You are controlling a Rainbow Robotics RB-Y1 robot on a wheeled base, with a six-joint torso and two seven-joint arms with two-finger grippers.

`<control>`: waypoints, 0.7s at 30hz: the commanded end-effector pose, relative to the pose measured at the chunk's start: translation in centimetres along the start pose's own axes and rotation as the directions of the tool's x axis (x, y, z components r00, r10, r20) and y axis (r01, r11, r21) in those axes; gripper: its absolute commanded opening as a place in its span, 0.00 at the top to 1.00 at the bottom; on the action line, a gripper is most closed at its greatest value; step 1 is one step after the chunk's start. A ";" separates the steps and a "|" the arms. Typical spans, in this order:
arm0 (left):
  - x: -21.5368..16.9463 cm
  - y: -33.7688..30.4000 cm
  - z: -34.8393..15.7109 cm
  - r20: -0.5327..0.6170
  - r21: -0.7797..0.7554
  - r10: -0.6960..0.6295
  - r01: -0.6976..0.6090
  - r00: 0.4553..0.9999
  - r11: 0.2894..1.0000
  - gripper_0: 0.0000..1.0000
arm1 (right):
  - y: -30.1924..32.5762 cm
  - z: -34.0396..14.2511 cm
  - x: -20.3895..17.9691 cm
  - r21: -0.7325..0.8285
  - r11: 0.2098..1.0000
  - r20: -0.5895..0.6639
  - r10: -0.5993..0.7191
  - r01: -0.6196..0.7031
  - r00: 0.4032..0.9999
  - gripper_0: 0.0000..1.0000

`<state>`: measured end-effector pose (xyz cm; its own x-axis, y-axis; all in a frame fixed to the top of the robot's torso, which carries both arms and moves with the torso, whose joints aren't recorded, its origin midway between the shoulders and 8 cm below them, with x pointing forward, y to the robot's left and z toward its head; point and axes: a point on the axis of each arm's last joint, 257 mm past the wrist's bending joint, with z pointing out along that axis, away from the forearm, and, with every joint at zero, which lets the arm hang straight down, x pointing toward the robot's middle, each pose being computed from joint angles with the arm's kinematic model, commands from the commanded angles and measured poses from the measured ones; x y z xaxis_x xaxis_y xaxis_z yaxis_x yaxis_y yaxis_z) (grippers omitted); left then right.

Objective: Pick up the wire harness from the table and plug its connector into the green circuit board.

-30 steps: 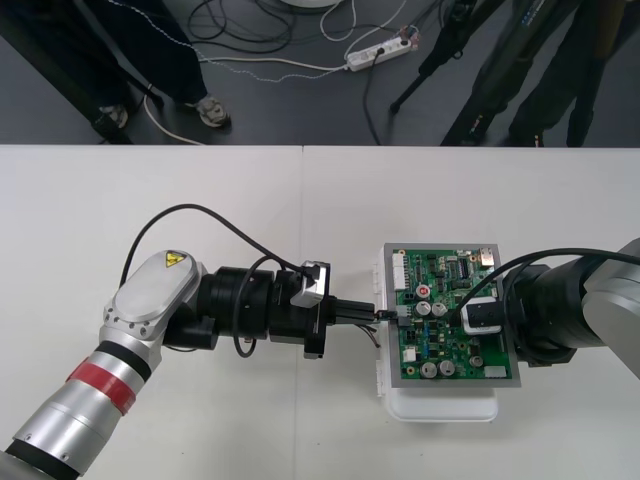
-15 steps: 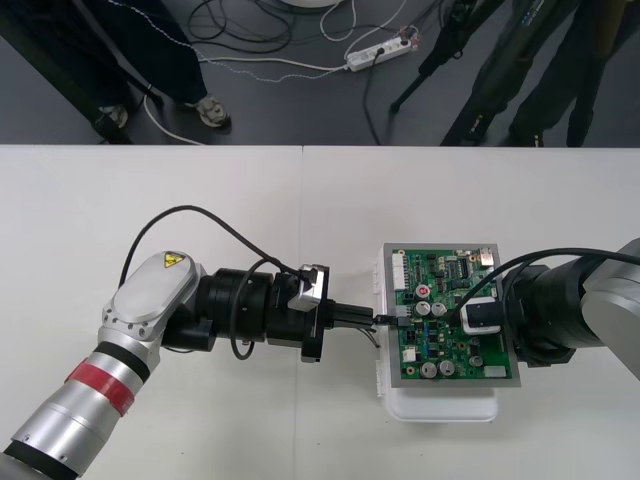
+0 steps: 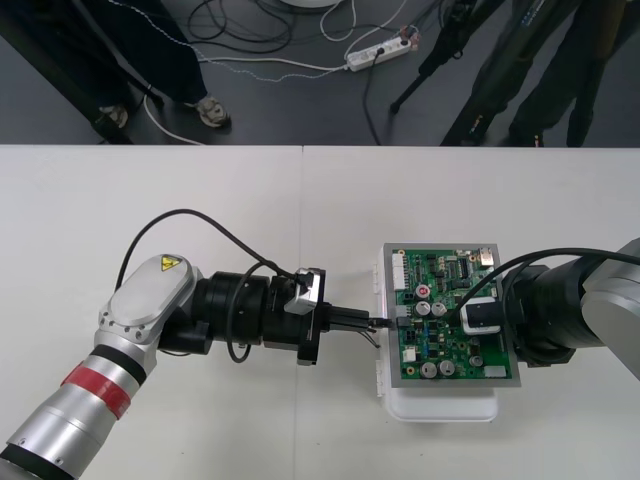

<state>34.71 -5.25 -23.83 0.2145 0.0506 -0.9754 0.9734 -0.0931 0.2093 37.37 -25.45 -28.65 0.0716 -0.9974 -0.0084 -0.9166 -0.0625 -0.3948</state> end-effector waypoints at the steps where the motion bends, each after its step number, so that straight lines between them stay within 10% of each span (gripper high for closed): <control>1: 0.0 -1.5 -0.9 0.009 0.039 0.069 -0.069 0.998 0.997 1.00 | -0.7 -0.5 -1.8 0.014 1.000 0.033 0.008 -0.008 0.999 0.00; 21: -0.7 -0.6 -0.5 0.024 0.013 0.108 -0.109 0.994 0.994 1.00 | -0.7 -0.5 -1.8 0.014 1.000 0.033 0.009 -0.010 0.999 0.00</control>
<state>34.73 -5.21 -23.83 0.2249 0.0499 -0.9731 0.9711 -0.0934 0.2196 37.37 -25.44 -28.65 0.0715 -0.9974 -0.0085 -0.9167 -0.0623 -0.3947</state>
